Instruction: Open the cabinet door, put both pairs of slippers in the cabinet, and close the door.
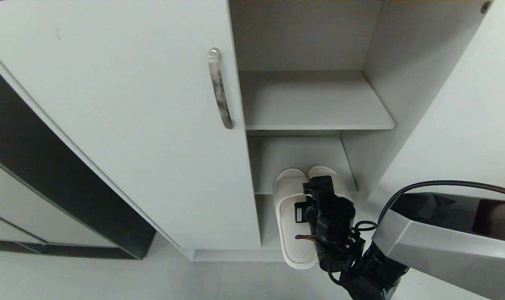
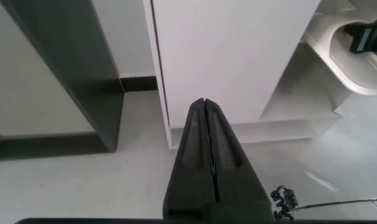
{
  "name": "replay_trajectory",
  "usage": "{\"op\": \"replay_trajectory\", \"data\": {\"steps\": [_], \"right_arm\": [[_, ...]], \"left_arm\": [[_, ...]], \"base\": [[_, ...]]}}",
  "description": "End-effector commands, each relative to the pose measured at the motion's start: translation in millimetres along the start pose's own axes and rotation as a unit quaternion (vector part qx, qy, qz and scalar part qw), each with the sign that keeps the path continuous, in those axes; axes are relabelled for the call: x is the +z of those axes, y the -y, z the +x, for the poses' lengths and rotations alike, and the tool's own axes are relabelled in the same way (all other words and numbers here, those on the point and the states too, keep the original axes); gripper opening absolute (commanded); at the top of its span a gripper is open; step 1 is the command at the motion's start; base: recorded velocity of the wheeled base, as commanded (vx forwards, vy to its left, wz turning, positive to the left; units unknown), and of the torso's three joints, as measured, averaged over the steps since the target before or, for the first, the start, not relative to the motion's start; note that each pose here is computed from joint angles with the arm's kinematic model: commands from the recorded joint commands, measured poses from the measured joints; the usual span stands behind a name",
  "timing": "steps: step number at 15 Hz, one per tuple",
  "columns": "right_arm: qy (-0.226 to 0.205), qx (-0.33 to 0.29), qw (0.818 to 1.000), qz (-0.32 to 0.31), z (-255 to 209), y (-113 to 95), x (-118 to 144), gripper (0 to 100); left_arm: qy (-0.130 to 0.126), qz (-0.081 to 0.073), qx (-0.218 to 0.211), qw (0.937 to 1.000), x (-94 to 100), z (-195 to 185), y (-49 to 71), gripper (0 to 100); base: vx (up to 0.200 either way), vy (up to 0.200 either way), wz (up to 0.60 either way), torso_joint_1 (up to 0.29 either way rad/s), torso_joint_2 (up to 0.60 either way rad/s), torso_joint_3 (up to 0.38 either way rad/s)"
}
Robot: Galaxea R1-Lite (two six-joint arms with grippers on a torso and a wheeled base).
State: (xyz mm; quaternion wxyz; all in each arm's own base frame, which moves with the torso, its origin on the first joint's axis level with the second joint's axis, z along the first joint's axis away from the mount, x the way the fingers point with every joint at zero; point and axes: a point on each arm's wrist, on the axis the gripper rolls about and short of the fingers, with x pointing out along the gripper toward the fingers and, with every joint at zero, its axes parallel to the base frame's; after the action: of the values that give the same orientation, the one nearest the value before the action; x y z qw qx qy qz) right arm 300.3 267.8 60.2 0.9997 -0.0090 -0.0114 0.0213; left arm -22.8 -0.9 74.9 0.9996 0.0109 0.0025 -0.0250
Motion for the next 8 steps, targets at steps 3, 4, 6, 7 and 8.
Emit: {"op": "replay_trajectory", "data": {"steps": [3, 4, 6, 7, 8], "right_arm": [[0.007, 0.003, 1.0, 0.006, 2.6, -2.4, 3.7, 0], [0.012, 0.006, 1.0, 0.01, 6.1, -2.3, 5.8, 0], [0.014, -0.001, 1.0, 0.012, 16.9, -3.0, 10.8, 0], [0.013, -0.004, 1.0, 0.013, 24.5, -4.3, 12.8, 0], [0.017, -0.008, 1.0, 0.016, 33.5, -5.8, 15.4, 0]], "left_arm": [[0.0, 0.0, 0.0, 1.0, 0.1, 0.1, 0.0, 0], [0.0, 0.0, 0.0, 1.0, 0.1, 0.1, 0.0, 0], [0.0, 0.0, 0.0, 1.0, 0.1, 0.1, 0.0, 0], [0.0, 0.0, 0.0, 1.0, 0.1, 0.1, 0.0, 0], [0.0, 0.0, 0.0, 1.0, 0.1, 0.1, 0.0, 0]], "base": [[0.0, 0.0, 0.0, 0.0, 0.0, 0.0], [0.0, 0.0, 0.0, 0.0, 0.0, 0.0], [0.0, 0.0, 0.0, 0.0, 0.0, 0.0], [0.0, 0.0, 0.0, 0.0, 0.0, 0.0], [0.0, 0.0, 0.0, 0.0, 0.0, 0.0]]}}
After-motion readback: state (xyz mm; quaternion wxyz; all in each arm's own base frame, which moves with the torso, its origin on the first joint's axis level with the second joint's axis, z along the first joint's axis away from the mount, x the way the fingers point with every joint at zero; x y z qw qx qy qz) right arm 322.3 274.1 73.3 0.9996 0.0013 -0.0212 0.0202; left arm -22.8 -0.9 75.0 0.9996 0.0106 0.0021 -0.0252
